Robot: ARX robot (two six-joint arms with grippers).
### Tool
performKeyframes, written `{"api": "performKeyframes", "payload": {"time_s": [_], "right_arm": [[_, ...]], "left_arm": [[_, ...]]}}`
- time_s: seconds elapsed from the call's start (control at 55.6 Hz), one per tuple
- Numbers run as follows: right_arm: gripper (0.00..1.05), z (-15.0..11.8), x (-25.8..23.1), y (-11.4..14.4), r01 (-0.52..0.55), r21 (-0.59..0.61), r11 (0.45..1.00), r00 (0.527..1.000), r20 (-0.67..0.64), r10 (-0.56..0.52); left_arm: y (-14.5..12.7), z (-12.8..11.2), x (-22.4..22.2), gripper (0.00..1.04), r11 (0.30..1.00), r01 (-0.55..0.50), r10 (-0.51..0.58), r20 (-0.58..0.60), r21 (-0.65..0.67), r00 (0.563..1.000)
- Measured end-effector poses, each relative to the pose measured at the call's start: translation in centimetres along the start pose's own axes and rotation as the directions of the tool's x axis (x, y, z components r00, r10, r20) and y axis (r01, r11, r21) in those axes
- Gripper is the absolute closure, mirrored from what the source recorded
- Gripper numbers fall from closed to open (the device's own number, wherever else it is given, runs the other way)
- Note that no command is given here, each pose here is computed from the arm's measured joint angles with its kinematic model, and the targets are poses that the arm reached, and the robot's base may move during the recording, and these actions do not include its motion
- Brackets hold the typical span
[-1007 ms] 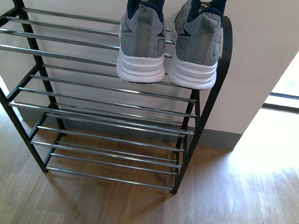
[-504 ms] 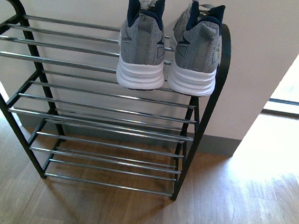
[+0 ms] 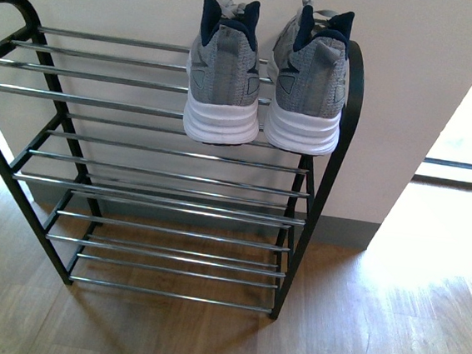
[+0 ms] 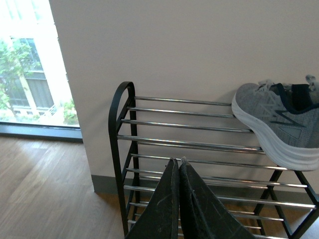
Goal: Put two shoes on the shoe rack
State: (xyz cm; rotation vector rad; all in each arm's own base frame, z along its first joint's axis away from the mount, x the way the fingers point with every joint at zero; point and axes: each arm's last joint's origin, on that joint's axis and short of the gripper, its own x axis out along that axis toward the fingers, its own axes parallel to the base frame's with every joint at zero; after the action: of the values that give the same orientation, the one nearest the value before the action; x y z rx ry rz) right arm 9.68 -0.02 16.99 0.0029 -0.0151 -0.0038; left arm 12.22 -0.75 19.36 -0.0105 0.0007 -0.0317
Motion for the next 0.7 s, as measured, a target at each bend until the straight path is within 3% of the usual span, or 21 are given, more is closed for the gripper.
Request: {"api": "performKeyframes", "payload": {"time_s": [0.701], "right_arm": [[0.09, 0.0, 0.0, 0.0, -0.003, 0.0, 1.0, 1.0, 0.0, 0.003]], "left_arm": [[0.7, -2.4, -1.6, 1.04, 1.0, -0.028, 0.028, 0.009, 0.001, 1.0]]}}
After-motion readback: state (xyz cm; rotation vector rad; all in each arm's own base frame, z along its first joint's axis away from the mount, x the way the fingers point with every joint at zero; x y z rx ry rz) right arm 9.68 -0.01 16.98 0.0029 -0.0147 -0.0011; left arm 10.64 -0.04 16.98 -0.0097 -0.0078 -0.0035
